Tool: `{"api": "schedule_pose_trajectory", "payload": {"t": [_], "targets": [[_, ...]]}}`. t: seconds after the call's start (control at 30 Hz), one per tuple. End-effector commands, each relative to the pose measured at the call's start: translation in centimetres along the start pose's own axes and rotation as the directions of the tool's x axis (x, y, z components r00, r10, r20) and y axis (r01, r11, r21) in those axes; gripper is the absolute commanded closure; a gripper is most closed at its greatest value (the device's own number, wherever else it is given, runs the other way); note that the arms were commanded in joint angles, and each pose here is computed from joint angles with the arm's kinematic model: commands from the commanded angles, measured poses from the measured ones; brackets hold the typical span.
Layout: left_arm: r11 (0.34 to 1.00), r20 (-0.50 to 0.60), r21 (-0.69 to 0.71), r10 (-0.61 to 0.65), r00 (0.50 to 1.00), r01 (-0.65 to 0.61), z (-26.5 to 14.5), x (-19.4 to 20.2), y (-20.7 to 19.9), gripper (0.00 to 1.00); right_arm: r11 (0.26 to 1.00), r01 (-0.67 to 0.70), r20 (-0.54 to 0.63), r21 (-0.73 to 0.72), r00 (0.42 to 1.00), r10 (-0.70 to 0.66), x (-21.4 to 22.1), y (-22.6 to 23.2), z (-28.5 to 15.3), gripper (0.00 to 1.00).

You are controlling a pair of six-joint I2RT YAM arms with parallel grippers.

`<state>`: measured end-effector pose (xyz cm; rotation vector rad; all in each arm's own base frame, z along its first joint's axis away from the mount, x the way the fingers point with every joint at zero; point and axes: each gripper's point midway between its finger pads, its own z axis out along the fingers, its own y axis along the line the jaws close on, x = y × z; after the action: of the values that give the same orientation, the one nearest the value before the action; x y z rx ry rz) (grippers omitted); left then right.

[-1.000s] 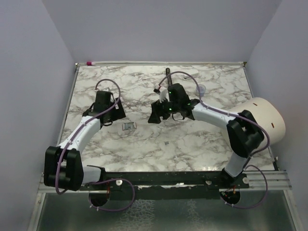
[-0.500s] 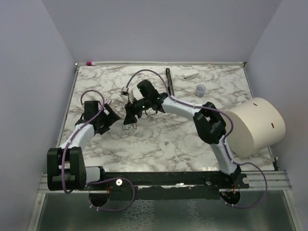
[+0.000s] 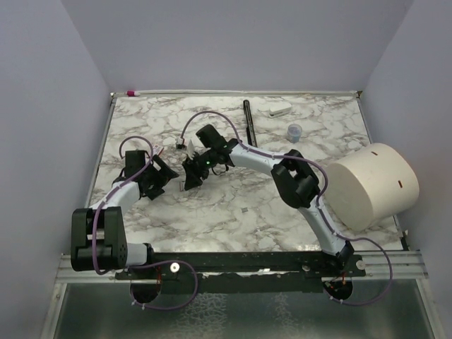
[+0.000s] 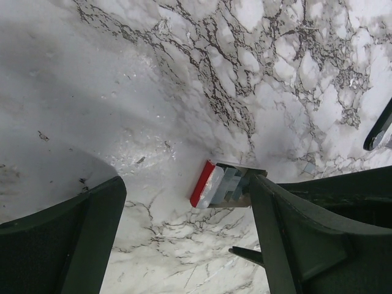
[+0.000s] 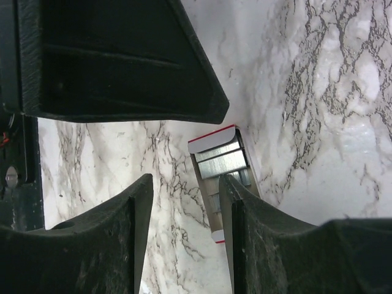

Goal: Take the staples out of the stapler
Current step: Adjust the staple in the staple box.

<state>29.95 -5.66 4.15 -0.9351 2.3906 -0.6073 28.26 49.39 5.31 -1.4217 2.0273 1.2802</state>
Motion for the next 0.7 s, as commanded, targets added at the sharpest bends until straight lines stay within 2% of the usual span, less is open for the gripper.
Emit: {"api": "schedule_pose_trajectory", "payload": {"t": [0.0,0.67], "targets": [[1.0,-0.012,0.02,0.003,1.0,-0.003,0.3,-0.2,-0.3,0.15,0.999,0.014,-0.015,0.037,1.0,-0.014,0.0,-1.1,0.2,0.53],[1.0,-0.004,0.019,0.022,1.0,-0.021,0.1,-0.6,-0.4,0.15,0.996,0.019,-0.05,0.083,0.999,-0.014,0.4,-2.3,0.6,0.53]]}}
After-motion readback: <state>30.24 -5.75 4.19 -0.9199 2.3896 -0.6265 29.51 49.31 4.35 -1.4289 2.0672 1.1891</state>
